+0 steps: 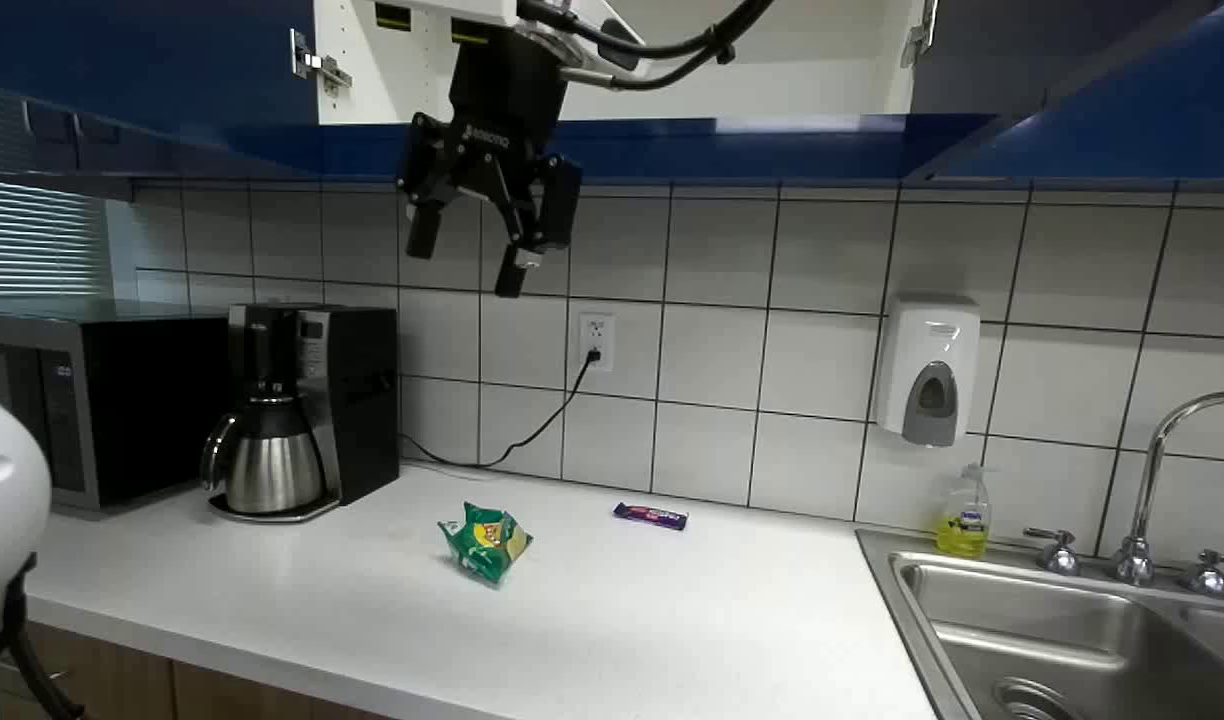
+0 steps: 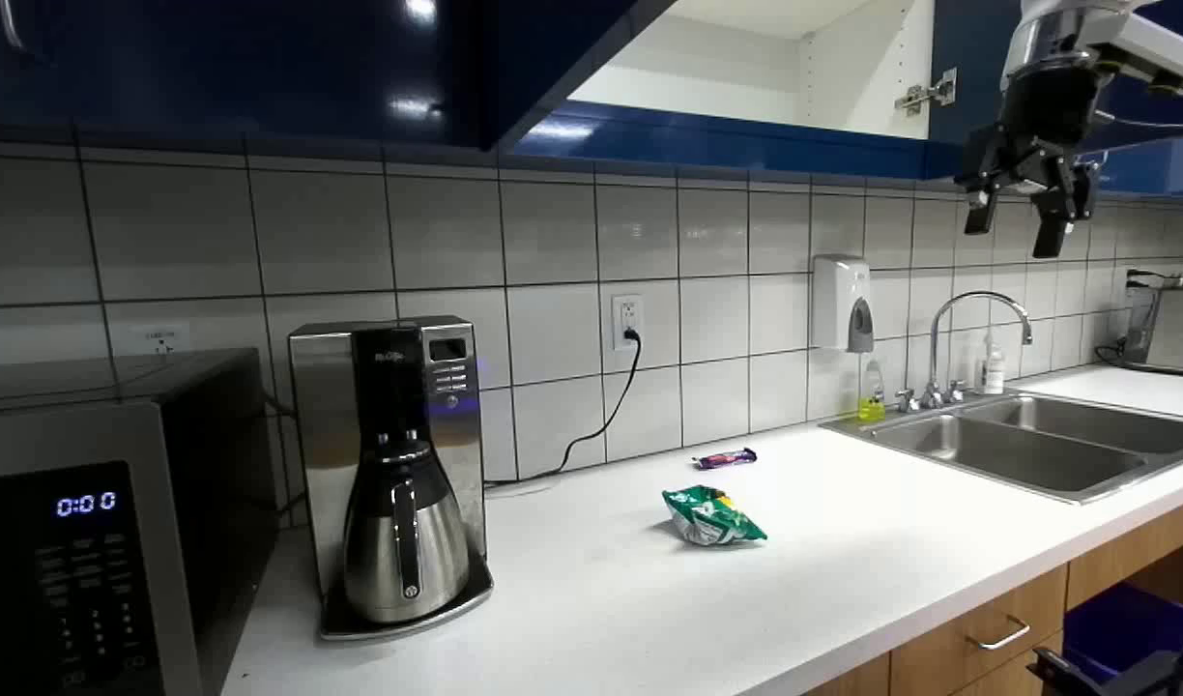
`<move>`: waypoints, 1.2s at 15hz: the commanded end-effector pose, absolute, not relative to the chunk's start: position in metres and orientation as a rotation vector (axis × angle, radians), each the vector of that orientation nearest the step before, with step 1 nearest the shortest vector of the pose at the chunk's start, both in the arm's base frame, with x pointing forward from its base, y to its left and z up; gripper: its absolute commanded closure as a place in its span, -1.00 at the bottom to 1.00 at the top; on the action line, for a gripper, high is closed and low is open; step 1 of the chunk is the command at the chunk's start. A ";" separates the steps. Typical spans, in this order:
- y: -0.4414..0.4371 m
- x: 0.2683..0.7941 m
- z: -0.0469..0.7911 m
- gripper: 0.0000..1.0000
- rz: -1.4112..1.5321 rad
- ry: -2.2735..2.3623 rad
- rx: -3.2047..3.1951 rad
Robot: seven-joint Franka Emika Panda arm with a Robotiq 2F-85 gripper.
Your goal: Put the green packet in the top cabinet
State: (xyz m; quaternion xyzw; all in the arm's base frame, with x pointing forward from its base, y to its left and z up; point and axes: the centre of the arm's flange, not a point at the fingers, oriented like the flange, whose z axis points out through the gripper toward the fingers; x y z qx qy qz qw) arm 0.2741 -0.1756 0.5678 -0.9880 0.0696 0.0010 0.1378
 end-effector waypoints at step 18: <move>-0.147 0.394 0.412 -1.00 -0.061 0.261 -2.868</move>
